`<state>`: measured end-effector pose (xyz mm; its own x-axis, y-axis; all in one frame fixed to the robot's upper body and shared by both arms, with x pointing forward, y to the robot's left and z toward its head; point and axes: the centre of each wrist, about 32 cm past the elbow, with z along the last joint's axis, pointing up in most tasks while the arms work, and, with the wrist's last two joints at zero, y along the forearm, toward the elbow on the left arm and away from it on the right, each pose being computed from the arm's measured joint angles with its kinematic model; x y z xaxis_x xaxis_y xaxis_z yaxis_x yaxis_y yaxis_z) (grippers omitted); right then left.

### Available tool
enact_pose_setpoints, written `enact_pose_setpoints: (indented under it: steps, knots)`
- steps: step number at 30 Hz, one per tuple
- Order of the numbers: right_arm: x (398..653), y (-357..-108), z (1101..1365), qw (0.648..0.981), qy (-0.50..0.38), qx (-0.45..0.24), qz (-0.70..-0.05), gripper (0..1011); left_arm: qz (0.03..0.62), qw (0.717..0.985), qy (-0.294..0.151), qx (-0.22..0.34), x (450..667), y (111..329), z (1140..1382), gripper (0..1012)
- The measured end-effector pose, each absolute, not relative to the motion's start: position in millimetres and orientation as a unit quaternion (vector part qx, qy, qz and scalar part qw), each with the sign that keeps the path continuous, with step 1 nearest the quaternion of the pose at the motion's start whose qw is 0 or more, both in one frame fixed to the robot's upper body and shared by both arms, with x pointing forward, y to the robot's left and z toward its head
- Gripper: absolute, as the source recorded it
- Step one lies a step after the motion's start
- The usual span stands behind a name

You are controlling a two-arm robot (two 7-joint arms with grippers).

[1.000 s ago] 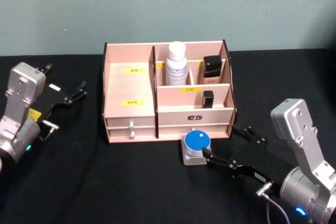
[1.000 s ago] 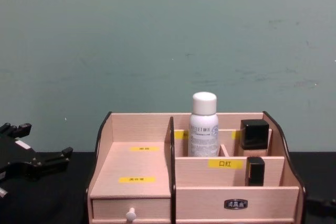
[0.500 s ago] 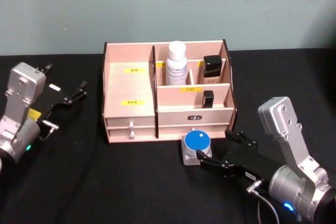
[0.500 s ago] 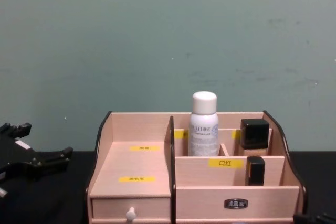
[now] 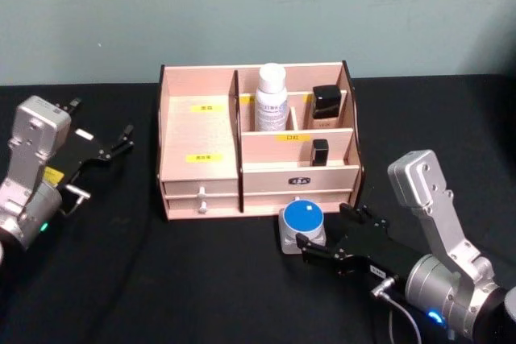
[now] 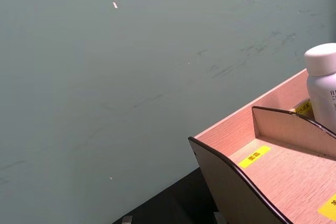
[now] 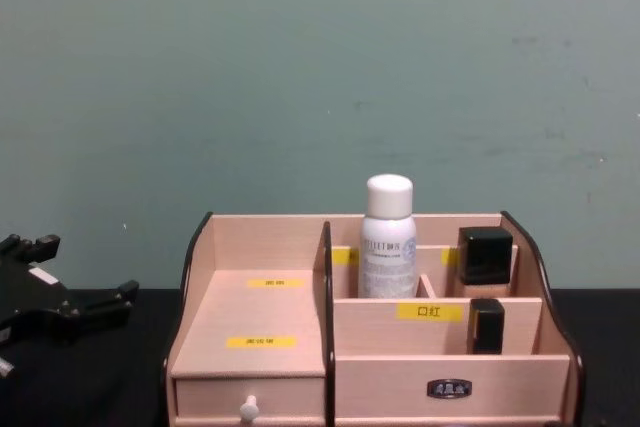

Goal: Pick up the facial cleanser and watermelon frost from the table and place them into the tiered storage box.

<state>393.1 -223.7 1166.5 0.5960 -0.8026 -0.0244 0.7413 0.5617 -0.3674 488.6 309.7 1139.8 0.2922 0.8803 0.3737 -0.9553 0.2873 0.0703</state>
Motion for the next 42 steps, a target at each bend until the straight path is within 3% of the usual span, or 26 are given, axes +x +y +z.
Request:
enact_pose_setpoints:
  steps: [42]
  knots:
    - [406.7, -209.9, 1152.4, 0.881, 0.083, -0.172, -0.433, 1003, 0.580, 0.791, -0.132, 0.141, 488.6, 309.7, 1139.8, 1001]
